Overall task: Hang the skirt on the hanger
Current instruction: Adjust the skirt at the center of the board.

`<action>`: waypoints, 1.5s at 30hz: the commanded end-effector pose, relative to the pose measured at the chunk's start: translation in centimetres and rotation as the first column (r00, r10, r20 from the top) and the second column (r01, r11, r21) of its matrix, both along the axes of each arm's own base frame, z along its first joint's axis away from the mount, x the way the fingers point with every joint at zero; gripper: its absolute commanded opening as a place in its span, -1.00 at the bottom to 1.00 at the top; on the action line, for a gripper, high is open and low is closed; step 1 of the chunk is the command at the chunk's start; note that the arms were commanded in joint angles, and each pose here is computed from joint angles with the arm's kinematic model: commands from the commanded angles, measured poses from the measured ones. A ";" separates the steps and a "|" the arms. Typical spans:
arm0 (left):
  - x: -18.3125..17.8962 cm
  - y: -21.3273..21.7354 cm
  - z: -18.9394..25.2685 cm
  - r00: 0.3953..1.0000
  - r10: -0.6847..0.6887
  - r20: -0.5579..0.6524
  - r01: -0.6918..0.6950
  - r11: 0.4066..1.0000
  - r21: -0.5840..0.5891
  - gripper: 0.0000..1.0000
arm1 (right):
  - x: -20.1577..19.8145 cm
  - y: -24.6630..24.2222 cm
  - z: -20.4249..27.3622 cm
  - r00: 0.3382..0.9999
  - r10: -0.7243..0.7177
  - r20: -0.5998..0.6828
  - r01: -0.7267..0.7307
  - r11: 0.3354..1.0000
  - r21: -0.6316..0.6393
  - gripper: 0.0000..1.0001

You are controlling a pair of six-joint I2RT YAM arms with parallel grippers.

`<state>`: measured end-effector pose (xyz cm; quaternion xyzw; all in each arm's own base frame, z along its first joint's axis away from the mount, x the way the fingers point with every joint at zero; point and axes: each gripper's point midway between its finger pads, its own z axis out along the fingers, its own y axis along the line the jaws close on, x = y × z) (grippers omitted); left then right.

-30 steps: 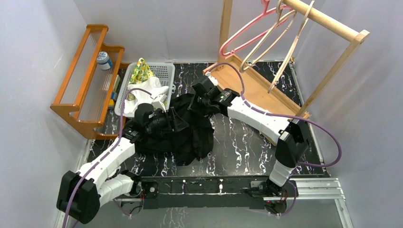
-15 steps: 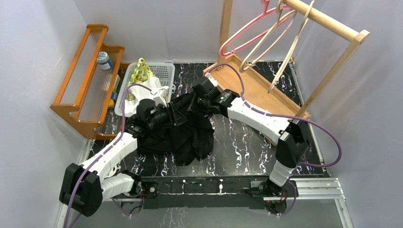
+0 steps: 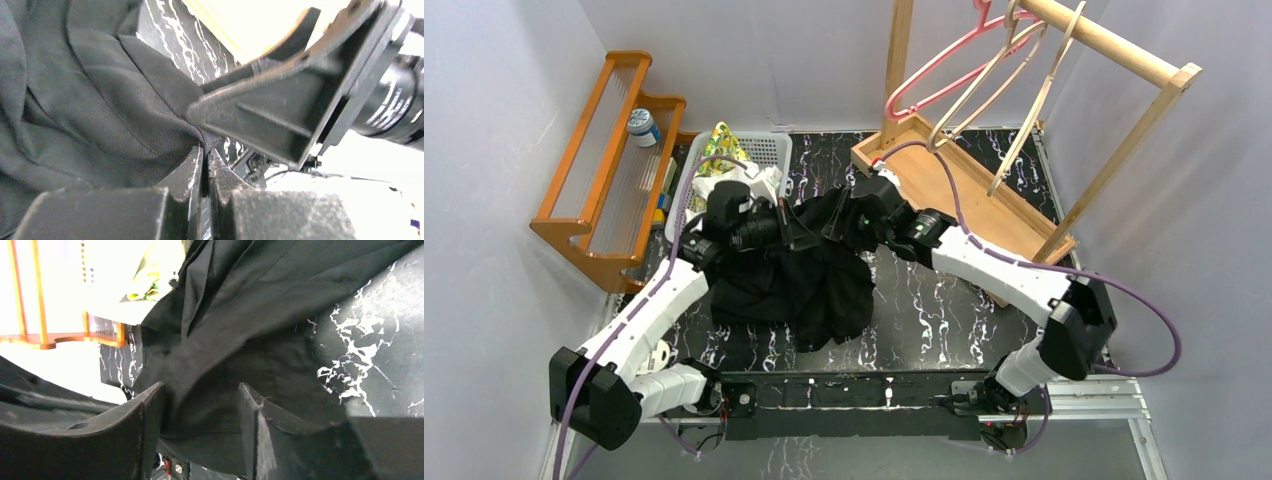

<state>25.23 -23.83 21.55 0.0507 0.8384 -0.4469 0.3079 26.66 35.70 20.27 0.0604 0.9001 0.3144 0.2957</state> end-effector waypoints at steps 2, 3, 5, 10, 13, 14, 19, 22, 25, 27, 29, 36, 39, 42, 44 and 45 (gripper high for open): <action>1.4 3.6 3.4 0.991 0.133 0.012 -0.133 0.967 0.219 -1.00 | -1.1 -0.9 4.7 0.979 0.071 0.190 -0.095 0.989 0.117 0.47; 1.7 4.3 4.1 0.988 0.155 0.017 -0.154 0.955 0.253 -1.00 | -1.7 -1.0 5.1 0.972 0.096 0.213 -0.128 0.982 0.140 0.50; 2.4 5.5 5.4 0.979 0.202 0.024 -0.199 0.931 0.306 -1.00 | -3.1 -1.4 6.0 0.945 0.158 0.286 -0.209 0.965 0.157 0.60; 3.7 7.8 9.0 0.947 0.313 0.067 -0.315 0.876 0.366 -1.00 | -6.0 -2.3 7.4 0.875 0.246 0.418 -0.351 0.916 0.195 0.79; 4.2 8.8 11.1 0.922 0.374 0.101 -0.384 0.846 0.369 -1.00 | -6.9 -2.6 6.1 0.846 0.300 0.442 -0.395 0.908 0.140 0.80; 4.4 9.0 11.9 0.916 0.384 0.115 -0.399 0.843 0.360 -1.00 | -7.0 -2.7 5.4 0.843 0.309 0.439 -0.397 0.910 0.121 0.80; 4.3 9.7 13.5 0.909 0.393 0.140 -0.416 0.827 0.379 -1.00 | -6.9 -4.2 1.2 0.871 0.285 0.399 -0.340 0.938 0.073 0.73; 4.1 10.4 13.3 0.902 0.409 0.139 -0.429 0.806 0.407 -1.00 | -7.2 -4.0 0.3 0.874 0.288 0.392 -0.349 0.932 0.095 0.59; 3.8 10.3 13.4 0.902 0.409 0.134 -0.428 0.812 0.398 -1.00 | -7.0 -2.9 0.5 0.861 0.307 0.405 -0.378 0.920 0.107 0.45; 3.8 10.2 13.7 0.900 0.416 0.132 -0.433 0.814 0.386 -1.00 | -6.8 -2.0 0.8 0.849 0.332 0.412 -0.406 0.908 0.104 0.39; 4.0 9.9 14.1 0.898 0.420 0.131 -0.438 0.822 0.365 -1.00 | -6.5 -0.9 0.9 0.842 0.354 0.407 -0.429 0.897 0.107 0.35; 4.5 9.9 15.5 0.882 0.452 0.136 -0.470 0.815 0.338 -1.00 | -3.7 -2.2 -4.1 0.937 0.223 0.270 -0.223 0.974 -0.031 -0.11; 4.6 10.6 16.3 0.865 0.477 0.158 -0.501 0.796 0.340 -1.00 | -3.4 -4.1 -6.1 0.958 0.169 0.233 -0.149 0.983 -0.104 -0.08; 4.6 10.8 16.9 0.857 0.487 0.169 -0.515 0.792 0.328 -1.00 | -4.6 -3.2 -6.4 0.948 0.242 0.207 -0.231 0.970 -0.073 -0.07; 4.5 11.0 17.2 0.851 0.496 0.176 -0.525 0.787 0.324 -1.00 | -5.2 -2.4 -6.3 0.944 0.275 0.183 -0.269 0.962 -0.057 -0.18; 4.5 11.2 17.3 0.846 0.501 0.182 -0.533 0.781 0.326 -1.00 | -5.2 -2.6 -6.3 0.949 0.268 0.163 -0.259 0.963 -0.071 -0.31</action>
